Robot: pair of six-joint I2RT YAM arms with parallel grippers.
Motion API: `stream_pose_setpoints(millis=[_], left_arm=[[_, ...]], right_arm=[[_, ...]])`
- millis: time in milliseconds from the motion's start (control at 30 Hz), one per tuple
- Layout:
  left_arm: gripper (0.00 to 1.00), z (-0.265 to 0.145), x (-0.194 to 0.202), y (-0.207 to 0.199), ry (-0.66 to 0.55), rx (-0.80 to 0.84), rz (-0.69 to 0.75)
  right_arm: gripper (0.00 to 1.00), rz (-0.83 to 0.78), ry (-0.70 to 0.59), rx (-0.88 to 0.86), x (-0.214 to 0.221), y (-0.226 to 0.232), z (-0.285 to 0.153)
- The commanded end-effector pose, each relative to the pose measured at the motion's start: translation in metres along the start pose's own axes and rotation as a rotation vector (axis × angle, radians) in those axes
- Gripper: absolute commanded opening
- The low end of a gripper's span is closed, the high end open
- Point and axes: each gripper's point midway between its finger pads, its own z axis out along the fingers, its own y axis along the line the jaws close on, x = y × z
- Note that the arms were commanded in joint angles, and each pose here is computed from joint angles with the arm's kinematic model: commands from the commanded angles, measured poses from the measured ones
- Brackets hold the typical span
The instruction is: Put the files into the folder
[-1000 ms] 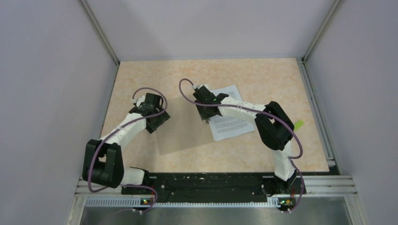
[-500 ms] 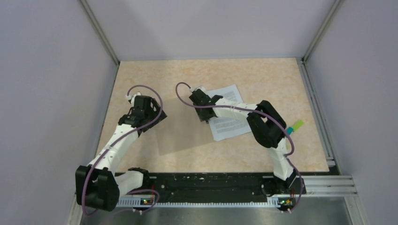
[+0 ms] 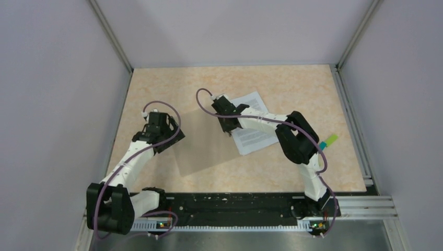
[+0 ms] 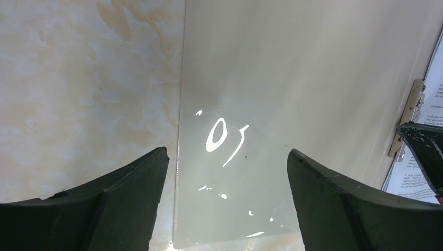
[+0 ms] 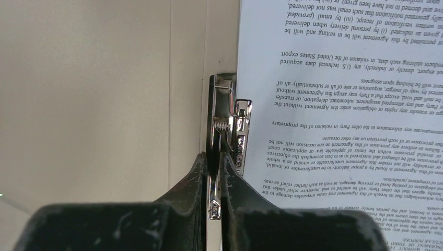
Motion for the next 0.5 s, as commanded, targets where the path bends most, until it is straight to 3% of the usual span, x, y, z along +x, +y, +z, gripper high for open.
stream_pose_setpoints(millis=[0, 467], left_arm=[[0.89, 0.006, -0.006, -0.009, 0.002, 0.059, 0.018], [0.9, 0.007, -0.018, -0.008, 0.03, 0.089, 0.005]], right_arm=[[0.0, 0.073, 0.088, -0.139, 0.017, -0.002, 0.007], [0.0, 0.247, 0.107, -0.419, 0.01, -0.008, -0.005]])
